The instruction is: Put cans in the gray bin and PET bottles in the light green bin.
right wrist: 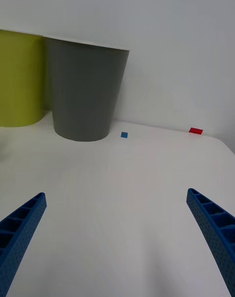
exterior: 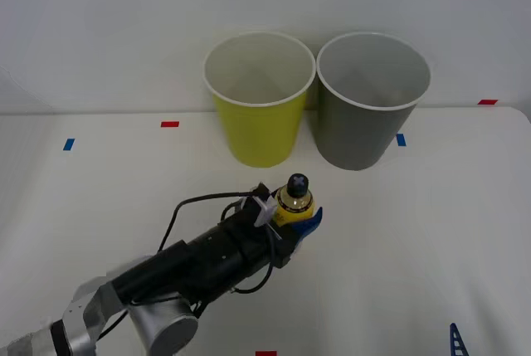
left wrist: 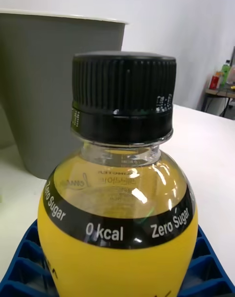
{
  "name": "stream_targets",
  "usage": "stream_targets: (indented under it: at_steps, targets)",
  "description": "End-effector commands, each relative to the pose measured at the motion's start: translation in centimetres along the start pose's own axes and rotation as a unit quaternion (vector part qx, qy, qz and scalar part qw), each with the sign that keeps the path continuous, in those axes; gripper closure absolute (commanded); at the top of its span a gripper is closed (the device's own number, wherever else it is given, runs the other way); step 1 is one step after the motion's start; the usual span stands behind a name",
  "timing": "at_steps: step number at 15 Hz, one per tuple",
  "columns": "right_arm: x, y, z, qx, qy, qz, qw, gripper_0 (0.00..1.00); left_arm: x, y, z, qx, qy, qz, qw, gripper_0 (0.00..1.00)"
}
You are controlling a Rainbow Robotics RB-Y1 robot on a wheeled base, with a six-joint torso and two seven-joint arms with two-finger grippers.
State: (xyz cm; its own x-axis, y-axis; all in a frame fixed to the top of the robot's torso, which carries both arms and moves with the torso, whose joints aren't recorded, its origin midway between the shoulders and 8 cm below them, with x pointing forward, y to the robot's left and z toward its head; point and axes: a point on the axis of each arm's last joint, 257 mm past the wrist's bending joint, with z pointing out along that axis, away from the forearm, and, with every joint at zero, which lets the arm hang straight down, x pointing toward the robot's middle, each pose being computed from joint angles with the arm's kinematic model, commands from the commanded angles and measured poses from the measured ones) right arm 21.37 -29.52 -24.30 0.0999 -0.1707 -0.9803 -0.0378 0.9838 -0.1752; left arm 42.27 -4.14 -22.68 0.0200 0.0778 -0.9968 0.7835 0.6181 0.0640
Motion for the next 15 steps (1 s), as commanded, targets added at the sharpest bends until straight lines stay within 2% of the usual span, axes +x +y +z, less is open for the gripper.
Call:
stream_targets:
  at_steps: [1, 5, 8, 10, 12, 15]
  targets:
    - [0.0, 0.0, 0.0, 0.000, 0.000, 0.000, 1.0000, 0.00, -1.5, 1.9, -1.3, 0.007, 0.043, 0.017, 0.9989, 0.99]
    - [0.0, 0.0, 0.0, 0.000, 0.000, 0.000, 1.0000, 0.00, -3.7, 3.8, -2.6, 0.006, 0.074, 0.023, 0.9970, 0.99]
    - [0.0, 0.0, 0.0, 0.000, 0.000, 0.000, 1.0000, 0.00, -5.9, 4.0, -3.6, 0.005, 0.099, -0.031, 0.9946, 0.99]
    - [0.0, 0.0, 0.0, 0.000, 0.000, 0.000, 1.0000, 0.00, -8.0, 4.1, -4.5, 0.002, 0.112, -0.045, 0.9926, 0.99]
    - [0.0, 0.0, 0.0, 0.000, 0.000, 0.000, 1.0000, 0.00, -9.8, 4.5, -5.8, -0.010, 0.127, -0.043, 0.9909, 0.99]
    - [0.0, 0.0, 0.0, 0.000, 0.000, 0.000, 1.0000, 0.00, -13.2, 5.7, -8.2, -0.042, 0.136, -0.023, 0.9896, 1.00]
